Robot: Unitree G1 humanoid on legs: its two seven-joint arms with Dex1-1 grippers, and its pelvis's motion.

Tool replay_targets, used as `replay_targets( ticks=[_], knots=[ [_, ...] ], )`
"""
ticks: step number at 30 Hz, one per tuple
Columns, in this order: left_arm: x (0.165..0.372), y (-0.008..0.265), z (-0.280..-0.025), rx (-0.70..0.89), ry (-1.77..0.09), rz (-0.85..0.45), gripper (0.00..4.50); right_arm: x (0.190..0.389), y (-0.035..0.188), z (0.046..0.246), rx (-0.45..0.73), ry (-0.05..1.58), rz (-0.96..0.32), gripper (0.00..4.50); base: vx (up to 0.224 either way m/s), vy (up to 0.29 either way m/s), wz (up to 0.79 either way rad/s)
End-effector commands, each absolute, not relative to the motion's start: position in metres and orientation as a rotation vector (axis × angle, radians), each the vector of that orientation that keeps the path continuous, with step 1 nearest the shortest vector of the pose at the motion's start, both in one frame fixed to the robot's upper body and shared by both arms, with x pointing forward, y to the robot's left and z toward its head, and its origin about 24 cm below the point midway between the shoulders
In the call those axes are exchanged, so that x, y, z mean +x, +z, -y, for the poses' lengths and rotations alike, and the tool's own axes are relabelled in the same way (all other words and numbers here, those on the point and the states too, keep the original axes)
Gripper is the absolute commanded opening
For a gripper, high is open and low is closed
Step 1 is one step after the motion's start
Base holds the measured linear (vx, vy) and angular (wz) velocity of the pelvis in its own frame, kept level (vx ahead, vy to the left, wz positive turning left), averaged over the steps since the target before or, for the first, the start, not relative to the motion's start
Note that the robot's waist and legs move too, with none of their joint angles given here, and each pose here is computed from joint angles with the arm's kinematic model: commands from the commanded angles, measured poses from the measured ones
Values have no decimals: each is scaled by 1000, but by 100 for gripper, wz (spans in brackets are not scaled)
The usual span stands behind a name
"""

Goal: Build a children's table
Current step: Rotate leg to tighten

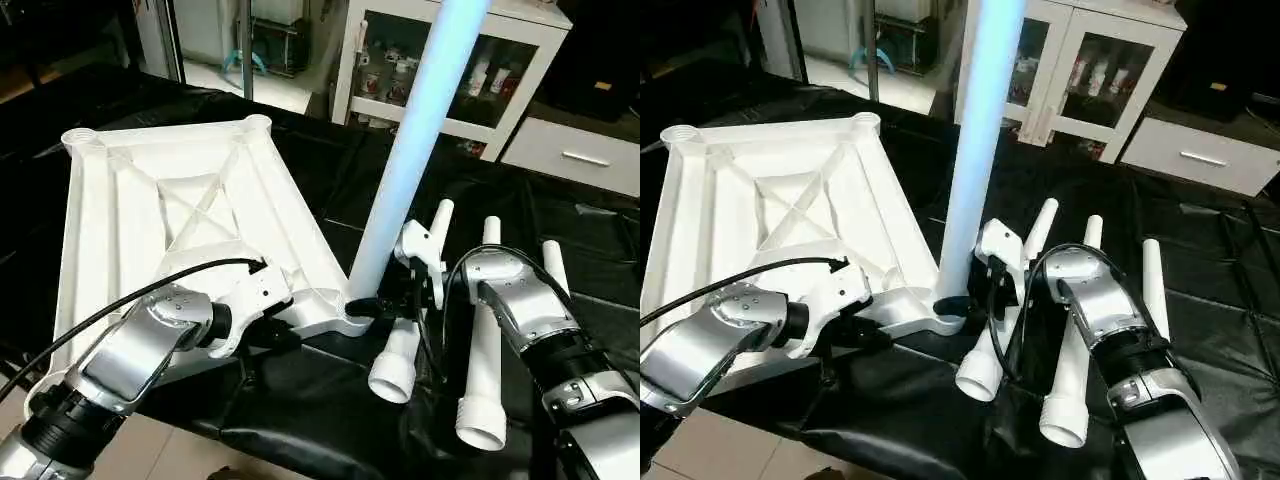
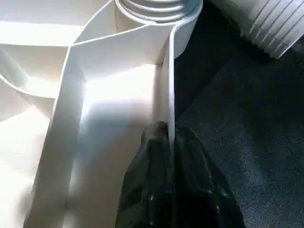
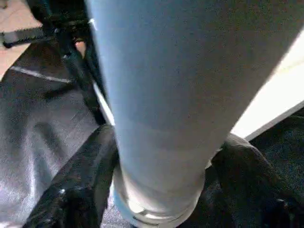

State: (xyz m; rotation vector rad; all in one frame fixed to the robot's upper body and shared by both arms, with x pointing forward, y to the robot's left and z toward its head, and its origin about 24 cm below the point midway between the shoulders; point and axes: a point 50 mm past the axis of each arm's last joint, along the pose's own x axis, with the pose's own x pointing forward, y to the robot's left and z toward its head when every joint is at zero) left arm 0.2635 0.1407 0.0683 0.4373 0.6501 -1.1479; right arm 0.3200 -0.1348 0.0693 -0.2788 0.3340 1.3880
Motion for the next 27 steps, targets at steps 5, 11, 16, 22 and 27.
replay_targets(
  ticks=[5,11,16,22,27],
  knots=[
    [263,77,-130,442,-1235,-597,0,316,64,143,-315,1397,-370,260,0,0,0],
    [263,76,-131,444,-1235,-599,0,315,62,144,-320,1406,-377,230,0,0,0],
    [263,76,-131,439,-1231,-607,0,315,59,142,-300,1392,-388,212,0,0,0],
    [262,73,-130,416,-1218,-612,0,314,48,140,-247,1337,-414,207,0,0,0],
    [262,73,-131,404,-1206,-615,0,316,46,137,-195,1284,-408,205,0,0,0]
  ],
)
